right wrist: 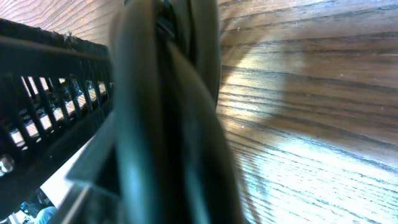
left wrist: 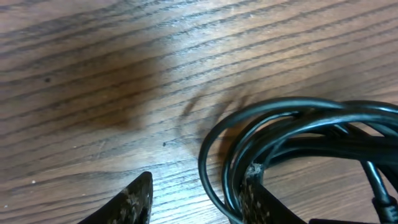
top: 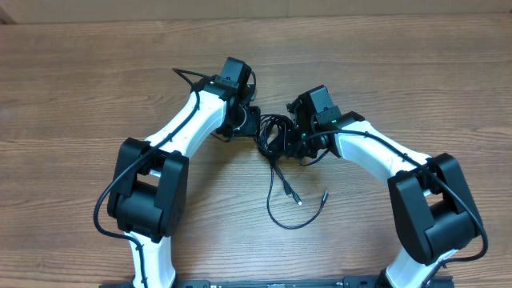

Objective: Untangle cables

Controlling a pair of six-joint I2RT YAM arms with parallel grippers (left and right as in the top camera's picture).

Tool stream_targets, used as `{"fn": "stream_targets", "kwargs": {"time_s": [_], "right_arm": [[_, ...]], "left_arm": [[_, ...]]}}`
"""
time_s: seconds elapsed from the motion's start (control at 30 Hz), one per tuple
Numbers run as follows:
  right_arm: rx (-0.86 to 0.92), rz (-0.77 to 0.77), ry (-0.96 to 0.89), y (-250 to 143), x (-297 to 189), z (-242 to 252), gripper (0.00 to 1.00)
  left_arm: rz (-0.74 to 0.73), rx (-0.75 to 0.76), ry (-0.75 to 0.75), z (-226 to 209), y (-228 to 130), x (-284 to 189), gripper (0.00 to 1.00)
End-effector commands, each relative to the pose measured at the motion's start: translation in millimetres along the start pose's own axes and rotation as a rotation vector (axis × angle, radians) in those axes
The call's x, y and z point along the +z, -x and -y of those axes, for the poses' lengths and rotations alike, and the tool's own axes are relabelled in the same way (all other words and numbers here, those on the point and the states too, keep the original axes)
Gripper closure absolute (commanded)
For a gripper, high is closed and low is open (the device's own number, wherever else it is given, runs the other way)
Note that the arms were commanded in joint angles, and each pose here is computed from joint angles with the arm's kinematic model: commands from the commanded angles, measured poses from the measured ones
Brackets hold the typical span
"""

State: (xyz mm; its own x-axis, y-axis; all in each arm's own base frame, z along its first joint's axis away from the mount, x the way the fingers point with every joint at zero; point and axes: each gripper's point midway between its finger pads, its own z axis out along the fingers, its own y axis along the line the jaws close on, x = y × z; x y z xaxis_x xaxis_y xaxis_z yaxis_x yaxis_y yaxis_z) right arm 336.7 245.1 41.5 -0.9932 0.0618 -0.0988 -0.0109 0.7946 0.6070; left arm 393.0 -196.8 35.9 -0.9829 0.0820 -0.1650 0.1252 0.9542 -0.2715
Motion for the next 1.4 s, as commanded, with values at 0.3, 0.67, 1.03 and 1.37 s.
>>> {"fn": "stream_targets", "kwargs": {"time_s": [0.3,0.67,1.03,1.37], "right_arm": [[-0.006,0.007,0.004,2,-1,-1,0.96],[-0.006,0.007,0.004,2,-1,-1,0.96],[-0.006,0.007,0.004,2,-1,-1,0.96],[-0.008,0.009,0.005,2,-1,-1,0.96]], "left_arm": [[0.051,-0.009,0.038,-1,12,-5,0.53],[0.016,-0.016,0.068,-11,7,16,0.56],[-0.004,-0.04,0.076,-15,12,-2,0.53],[-0.017,-0.025,0.022,3,15,-15,0.51]]}}
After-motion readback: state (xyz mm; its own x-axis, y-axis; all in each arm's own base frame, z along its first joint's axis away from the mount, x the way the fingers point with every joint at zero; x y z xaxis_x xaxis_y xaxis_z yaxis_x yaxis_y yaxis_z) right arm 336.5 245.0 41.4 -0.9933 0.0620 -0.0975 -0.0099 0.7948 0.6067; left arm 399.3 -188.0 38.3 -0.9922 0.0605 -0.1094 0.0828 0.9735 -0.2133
